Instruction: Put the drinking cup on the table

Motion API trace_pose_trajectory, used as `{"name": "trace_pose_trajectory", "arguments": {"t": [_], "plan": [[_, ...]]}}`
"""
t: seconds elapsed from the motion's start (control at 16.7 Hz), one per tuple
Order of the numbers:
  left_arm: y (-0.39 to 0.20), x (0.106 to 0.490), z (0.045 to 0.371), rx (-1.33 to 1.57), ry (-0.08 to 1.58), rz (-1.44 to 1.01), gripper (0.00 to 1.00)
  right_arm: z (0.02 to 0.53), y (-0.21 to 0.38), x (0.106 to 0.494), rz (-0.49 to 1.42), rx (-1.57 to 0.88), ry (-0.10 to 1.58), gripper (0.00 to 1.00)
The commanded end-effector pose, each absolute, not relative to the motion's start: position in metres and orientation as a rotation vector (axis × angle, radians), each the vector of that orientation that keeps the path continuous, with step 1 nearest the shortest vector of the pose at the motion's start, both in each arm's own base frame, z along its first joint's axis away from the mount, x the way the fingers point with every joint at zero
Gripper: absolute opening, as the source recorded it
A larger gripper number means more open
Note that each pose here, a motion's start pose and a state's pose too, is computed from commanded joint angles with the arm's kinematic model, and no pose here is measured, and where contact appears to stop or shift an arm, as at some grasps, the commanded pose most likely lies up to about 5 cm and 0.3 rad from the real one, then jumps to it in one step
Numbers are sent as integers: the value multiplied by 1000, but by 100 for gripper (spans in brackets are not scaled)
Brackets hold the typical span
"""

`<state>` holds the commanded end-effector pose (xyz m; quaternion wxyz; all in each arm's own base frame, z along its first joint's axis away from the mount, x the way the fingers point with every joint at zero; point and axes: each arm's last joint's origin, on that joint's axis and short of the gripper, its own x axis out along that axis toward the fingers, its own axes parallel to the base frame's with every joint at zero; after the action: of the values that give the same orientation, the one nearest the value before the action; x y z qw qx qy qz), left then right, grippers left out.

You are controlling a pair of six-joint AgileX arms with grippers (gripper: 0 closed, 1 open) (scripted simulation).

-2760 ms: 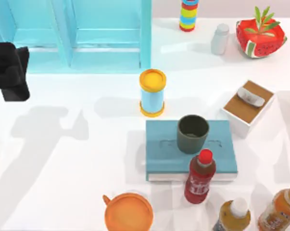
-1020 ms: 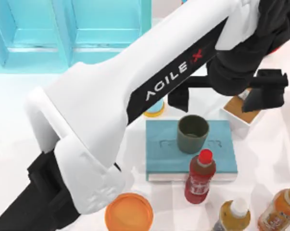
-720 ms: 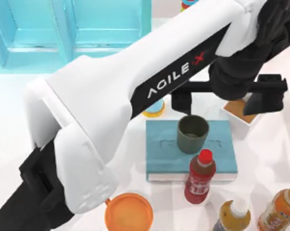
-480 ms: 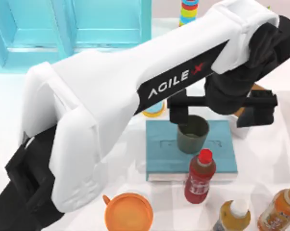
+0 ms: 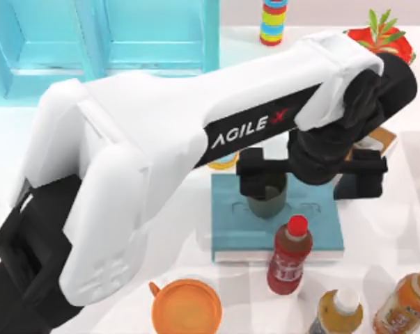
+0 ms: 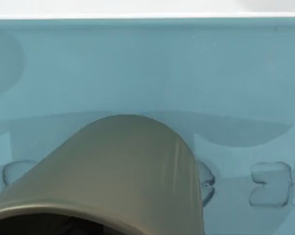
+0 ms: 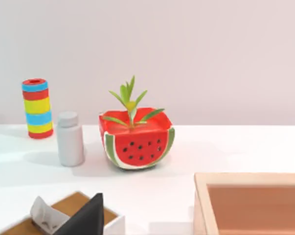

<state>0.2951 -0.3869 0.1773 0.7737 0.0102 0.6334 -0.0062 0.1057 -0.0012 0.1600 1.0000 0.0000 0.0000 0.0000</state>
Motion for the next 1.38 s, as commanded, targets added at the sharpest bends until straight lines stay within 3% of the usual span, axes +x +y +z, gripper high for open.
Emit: {"name": "trace_pose_trajectory", "arguments": {"t": [0.12, 0.9, 1.38], "plan": [[-387, 295, 177, 22, 1372, -13, 100, 160, -1, 106, 0, 0, 0, 100], [-387, 295, 177, 22, 1372, -13, 2, 160, -1, 106, 0, 0, 0, 100], [-387, 295, 177, 22, 1372, -13, 0, 160, -1, 106, 0, 0, 0, 100]]}}
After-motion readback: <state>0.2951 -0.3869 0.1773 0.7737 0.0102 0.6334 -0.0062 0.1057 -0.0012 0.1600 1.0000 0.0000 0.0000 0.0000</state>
